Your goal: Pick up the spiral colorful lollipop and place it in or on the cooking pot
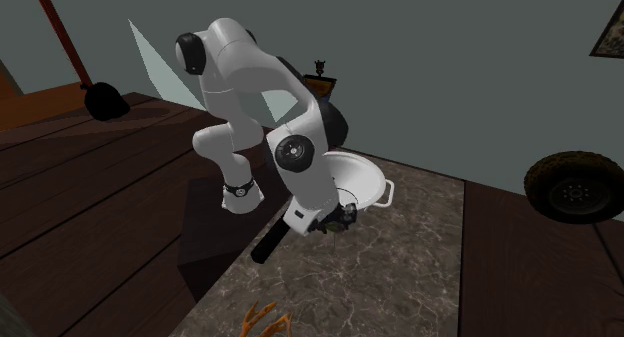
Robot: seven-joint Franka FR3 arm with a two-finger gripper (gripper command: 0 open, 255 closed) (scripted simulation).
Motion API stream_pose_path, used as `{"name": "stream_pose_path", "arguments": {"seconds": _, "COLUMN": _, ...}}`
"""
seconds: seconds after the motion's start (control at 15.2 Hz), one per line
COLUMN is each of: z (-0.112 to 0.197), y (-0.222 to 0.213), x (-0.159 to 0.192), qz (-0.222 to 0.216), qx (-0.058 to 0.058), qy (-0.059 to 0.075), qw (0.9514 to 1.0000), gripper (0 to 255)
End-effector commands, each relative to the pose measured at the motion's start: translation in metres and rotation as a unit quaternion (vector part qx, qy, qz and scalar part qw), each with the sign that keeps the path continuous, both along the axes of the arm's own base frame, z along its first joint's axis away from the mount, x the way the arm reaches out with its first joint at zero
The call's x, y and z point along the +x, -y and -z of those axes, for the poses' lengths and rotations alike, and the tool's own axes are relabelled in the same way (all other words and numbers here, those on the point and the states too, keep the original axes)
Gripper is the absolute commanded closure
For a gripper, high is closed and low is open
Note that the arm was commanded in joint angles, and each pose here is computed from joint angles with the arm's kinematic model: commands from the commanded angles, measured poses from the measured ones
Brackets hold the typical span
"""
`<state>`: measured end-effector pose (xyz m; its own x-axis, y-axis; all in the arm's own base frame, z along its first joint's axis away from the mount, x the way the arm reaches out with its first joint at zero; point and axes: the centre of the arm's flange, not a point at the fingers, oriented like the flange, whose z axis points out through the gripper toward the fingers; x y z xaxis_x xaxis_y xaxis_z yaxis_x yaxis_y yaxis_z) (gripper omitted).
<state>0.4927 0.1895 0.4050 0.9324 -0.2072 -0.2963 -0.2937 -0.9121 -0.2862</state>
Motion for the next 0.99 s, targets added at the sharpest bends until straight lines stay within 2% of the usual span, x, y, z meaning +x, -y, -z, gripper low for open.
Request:
{"name": "stream_pose_path", "arguments": {"seconds": 0.0, "z": -0.011, "y": 0.0, "x": 0.0, "qz": 0.0, "qx": 0.0, "qy": 0.0, "qw": 1.0, "gripper": 255}}
{"name": "stream_pose_path", "arguments": {"seconds": 0.92, "z": -0.084, "y": 0.0, "x": 0.0, "qz": 0.0, "qx": 0.0, "qy": 0.0, "qw": 1.0, "gripper": 255}}
